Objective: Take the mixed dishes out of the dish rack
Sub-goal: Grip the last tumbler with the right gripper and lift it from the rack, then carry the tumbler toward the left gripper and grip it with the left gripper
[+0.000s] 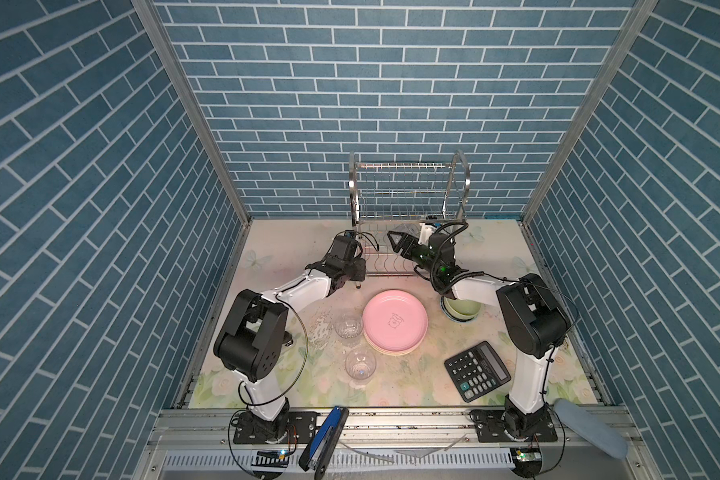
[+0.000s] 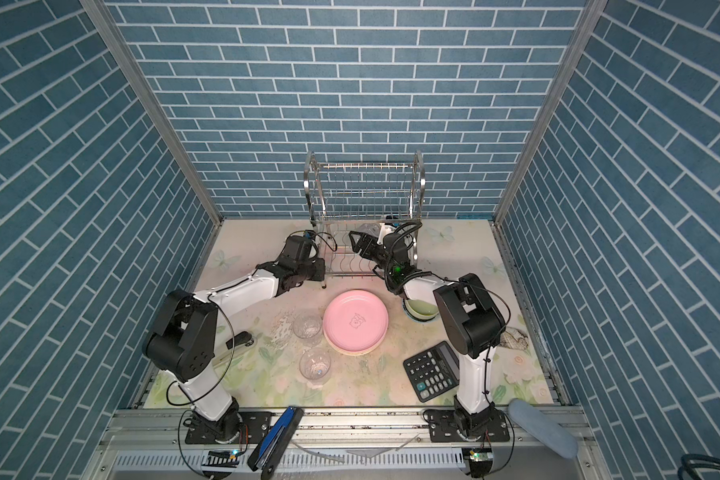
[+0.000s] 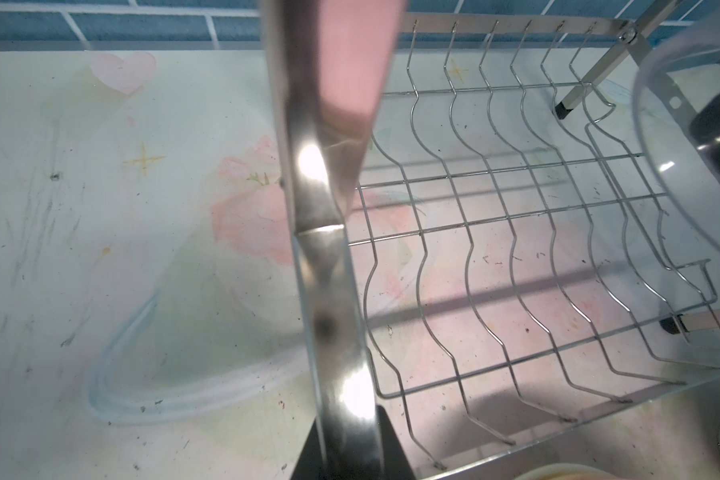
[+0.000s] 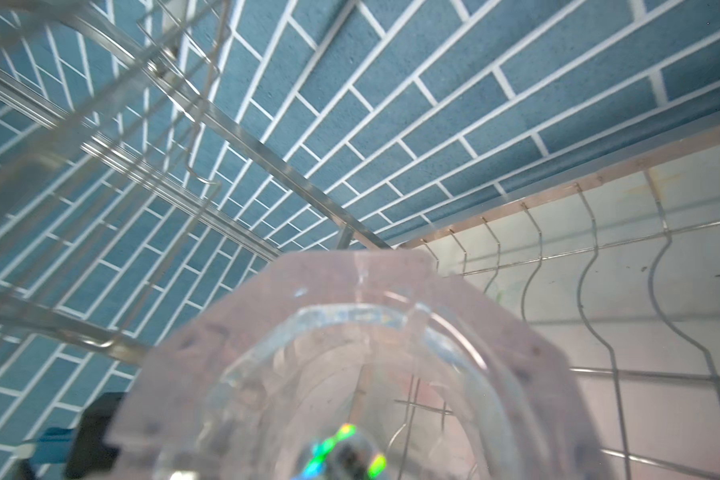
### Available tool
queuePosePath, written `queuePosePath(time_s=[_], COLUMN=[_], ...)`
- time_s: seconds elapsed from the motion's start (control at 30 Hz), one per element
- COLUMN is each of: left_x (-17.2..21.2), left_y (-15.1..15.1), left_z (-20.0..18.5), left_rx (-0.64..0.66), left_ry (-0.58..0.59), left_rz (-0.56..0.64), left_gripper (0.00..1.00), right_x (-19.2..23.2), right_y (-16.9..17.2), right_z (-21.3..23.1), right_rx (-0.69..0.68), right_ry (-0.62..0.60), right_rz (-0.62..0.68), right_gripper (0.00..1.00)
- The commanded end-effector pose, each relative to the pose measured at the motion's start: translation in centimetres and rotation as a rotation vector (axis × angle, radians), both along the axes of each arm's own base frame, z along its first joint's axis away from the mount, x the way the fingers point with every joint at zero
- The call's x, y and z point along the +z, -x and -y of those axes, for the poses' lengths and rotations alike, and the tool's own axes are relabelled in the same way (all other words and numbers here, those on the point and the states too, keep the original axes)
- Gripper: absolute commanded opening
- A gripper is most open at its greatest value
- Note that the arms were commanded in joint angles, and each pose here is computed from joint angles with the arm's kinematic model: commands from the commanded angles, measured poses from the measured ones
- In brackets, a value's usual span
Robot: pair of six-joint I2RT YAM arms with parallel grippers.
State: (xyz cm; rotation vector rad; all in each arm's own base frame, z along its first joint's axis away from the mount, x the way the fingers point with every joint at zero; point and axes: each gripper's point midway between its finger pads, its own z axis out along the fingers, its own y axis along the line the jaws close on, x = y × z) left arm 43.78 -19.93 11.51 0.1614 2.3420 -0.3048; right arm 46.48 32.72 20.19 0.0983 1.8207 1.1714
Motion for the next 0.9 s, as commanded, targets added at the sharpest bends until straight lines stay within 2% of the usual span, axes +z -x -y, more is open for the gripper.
queuePosePath(time_s=[0.0,0.27,0.33,0.4,0.53,0.57,0.7,0.87], left_x=[-3.2,-2.8,-2.8,-2.5,-2.0,-1.7,-0.3,1.9], left_y=[1.1,0.8,0.8,0.8,1.3,1.5,2.2,3.8], left_z=[-3.0,-3.2,-3.4,-3.4,-3.5,-3.6,-4.0,-4.8], left_rx=[0.074,0.079,0.082,0.083,0.096,0.100,0.114,0.125], left_ry=[-0.080,-0.088,-0.092,-0.088,-0.067,-0.060,-0.039,-0.024], left_rz=[-0.123,-0.116,-0.118,-0.117,-0.112,-0.108,-0.082,-0.043], left_gripper=[0.01,0.01,0.04,0.13,0.51,0.56,0.67,0.70], right_x=[4.5,5.5,5.9,6.1,6.7,6.6,6.2,6.1], right_y=[1.6,4.2,5.0,5.9,7.8,8.2,9.5,11.5], right_z=[-0.4,-1.4,-1.6,-1.6,-1.4,-1.3,-0.8,-0.1], right_rx=[0.047,0.129,0.146,0.157,0.169,0.170,0.166,0.163], right_ry=[-0.184,-0.346,-0.367,-0.376,-0.371,-0.364,-0.337,-0.332], right_rz=[0.048,-0.002,-0.004,-0.007,-0.002,-0.005,-0.018,-0.028], right_gripper=[0.13,0.13,0.12,0.12,0.12,0.12,0.12,0.12])
